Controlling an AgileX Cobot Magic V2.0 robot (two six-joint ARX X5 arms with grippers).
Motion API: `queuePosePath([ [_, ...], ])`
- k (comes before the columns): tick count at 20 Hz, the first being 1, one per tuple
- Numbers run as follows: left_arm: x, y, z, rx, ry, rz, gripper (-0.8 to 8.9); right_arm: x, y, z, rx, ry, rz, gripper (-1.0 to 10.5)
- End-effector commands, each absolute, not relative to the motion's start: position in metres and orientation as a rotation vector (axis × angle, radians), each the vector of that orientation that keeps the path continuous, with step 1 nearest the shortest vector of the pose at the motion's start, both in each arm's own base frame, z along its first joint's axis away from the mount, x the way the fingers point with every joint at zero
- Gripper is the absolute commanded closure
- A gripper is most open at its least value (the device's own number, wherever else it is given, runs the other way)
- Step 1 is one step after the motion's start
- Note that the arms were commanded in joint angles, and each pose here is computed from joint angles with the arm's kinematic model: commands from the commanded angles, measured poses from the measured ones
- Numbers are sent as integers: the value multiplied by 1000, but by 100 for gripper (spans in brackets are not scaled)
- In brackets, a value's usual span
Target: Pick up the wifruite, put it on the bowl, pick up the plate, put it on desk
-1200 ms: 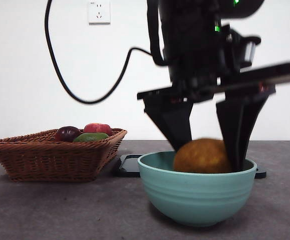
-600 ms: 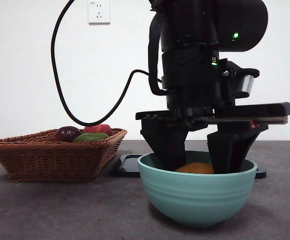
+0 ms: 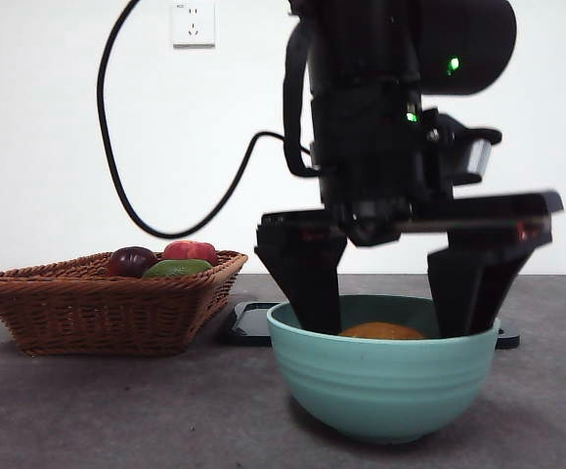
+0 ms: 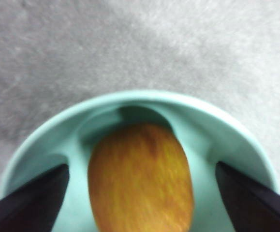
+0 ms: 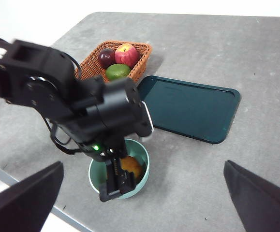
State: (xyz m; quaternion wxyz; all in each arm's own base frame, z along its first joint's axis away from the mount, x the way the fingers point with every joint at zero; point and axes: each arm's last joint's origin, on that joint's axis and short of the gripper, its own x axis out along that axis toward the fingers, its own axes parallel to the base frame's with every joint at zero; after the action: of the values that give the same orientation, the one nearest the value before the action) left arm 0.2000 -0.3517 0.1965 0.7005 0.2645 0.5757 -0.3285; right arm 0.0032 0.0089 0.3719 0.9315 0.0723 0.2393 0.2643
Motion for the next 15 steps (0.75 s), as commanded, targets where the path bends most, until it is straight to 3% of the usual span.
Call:
queuePosePath([
  [1, 197, -354, 213, 584, 1238, -757, 308, 1, 8, 377, 154, 468, 544, 264],
  [8, 180, -323, 292, 480, 1087, -812, 306, 1, 8, 377, 153, 468, 543, 264],
  [11, 164, -293, 337, 422, 1004, -839, 251, 1, 8, 377, 153, 468, 543, 264],
  [15, 139, -247, 387, 355, 893, -872, 251, 1, 8, 377, 155, 469, 543, 264],
])
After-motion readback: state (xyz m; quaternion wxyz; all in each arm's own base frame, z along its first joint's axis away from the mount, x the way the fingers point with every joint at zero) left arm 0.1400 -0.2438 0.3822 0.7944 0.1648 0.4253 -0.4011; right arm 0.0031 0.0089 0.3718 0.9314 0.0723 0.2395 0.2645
